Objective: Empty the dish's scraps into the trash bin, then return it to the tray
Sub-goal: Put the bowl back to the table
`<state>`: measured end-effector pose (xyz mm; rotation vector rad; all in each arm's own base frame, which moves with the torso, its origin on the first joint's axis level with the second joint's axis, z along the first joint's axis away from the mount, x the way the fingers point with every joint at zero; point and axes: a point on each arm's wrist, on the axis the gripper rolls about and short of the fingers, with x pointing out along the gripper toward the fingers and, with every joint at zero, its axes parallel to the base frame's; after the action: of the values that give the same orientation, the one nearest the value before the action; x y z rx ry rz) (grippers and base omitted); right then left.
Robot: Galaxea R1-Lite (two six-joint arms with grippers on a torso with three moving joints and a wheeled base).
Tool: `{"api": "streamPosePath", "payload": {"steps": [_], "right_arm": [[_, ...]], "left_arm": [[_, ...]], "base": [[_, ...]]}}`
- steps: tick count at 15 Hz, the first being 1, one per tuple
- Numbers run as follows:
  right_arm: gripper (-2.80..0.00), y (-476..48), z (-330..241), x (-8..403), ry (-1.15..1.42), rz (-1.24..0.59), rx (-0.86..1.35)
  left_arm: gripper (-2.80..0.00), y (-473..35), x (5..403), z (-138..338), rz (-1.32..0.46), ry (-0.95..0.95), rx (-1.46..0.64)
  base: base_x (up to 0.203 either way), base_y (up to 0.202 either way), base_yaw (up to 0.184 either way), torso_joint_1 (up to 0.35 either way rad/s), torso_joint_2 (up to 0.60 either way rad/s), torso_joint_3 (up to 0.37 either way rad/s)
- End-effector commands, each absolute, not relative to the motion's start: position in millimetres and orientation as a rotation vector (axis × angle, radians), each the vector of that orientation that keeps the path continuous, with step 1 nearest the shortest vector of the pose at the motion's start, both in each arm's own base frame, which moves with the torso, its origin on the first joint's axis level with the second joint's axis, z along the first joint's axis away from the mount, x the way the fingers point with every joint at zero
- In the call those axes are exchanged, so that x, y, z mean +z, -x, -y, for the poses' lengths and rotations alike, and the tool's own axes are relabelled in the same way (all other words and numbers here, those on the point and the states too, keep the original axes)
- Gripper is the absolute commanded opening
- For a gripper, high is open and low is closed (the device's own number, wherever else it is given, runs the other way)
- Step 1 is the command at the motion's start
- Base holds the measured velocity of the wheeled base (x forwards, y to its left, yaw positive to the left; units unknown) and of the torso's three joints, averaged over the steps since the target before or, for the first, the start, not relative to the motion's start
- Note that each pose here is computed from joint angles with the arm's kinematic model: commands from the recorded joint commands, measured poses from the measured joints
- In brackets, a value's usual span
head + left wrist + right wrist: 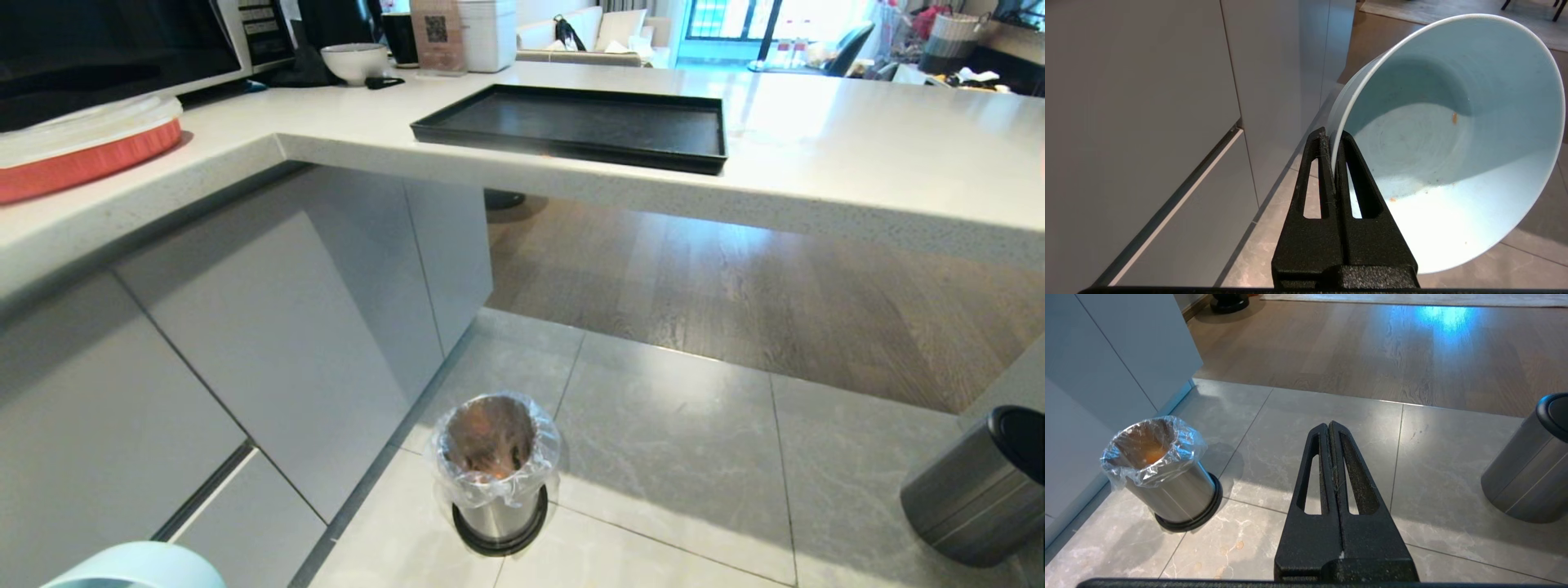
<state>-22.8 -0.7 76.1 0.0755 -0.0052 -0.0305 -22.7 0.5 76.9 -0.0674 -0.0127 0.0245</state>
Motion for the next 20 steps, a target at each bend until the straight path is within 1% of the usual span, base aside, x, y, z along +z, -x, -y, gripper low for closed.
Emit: {"api": "streamPosePath", "payload": {"steps": [1,20], "right_arm": [[-2.80,22.8,0.8,76.0,-0.076,0.006,-0.030],[-2.80,22.9,0.7,76.3,-0.068,0.007,-0.029]], "left_arm": [[-2.80,22.7,76.9,-0.4,0.013,0.068,0.026],[-2.80,22.7,76.9,-0.4,0.013,0.068,0.026]], "base": [[0.000,0.000,0.000,0.005,0.00,0.041],[0.000,0.000,0.000,0.000,0.00,0.000]]}}
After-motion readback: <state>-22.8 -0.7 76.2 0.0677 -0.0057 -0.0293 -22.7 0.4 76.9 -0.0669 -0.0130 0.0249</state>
